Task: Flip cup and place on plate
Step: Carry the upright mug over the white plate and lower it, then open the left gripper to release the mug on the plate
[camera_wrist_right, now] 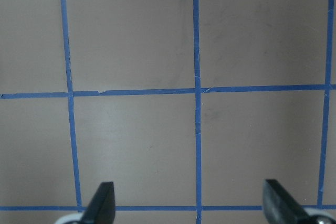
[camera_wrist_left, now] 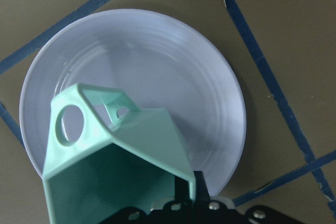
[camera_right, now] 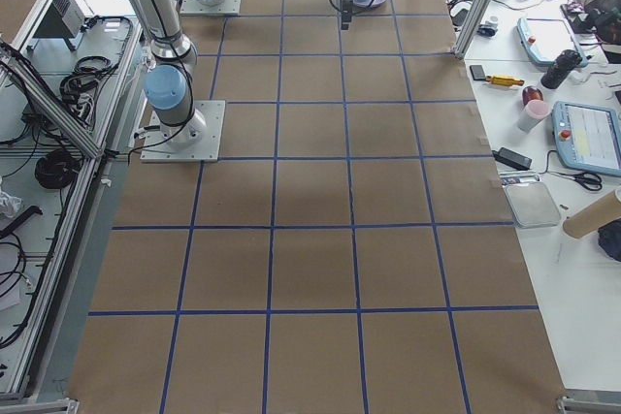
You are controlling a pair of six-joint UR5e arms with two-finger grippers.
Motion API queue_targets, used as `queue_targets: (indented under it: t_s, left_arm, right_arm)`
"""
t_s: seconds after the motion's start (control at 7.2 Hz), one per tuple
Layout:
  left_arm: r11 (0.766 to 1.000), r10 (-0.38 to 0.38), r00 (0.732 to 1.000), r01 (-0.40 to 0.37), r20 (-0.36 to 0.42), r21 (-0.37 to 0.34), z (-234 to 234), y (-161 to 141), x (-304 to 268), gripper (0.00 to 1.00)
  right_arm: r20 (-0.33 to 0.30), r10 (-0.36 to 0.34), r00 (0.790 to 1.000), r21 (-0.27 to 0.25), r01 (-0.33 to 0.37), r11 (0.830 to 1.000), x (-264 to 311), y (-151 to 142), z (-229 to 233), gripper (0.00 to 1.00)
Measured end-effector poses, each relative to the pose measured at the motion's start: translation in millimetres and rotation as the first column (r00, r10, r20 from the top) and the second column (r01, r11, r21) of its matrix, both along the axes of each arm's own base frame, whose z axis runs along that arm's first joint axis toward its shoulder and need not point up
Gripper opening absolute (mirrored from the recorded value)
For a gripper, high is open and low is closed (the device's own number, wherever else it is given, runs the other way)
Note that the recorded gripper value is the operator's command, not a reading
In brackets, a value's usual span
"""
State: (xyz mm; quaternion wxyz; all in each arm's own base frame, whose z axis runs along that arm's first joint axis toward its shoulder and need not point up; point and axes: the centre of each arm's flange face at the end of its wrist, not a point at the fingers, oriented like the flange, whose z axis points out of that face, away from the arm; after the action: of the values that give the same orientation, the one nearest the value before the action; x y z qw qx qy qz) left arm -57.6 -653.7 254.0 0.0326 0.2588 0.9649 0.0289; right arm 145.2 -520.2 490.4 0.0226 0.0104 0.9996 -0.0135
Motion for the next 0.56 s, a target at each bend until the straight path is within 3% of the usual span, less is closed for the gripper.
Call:
queue_targets:
  t_s: [0.56]
  left_arm:
    - [1.0,-0.008,1.0,0.007,-0.005,-0.022,17.5,5.8,-8.1,1.0]
  right_arm:
    - [0.0,0.0,1.0,0.0,0.0,1.0,0.0,0.0,0.0,1.0]
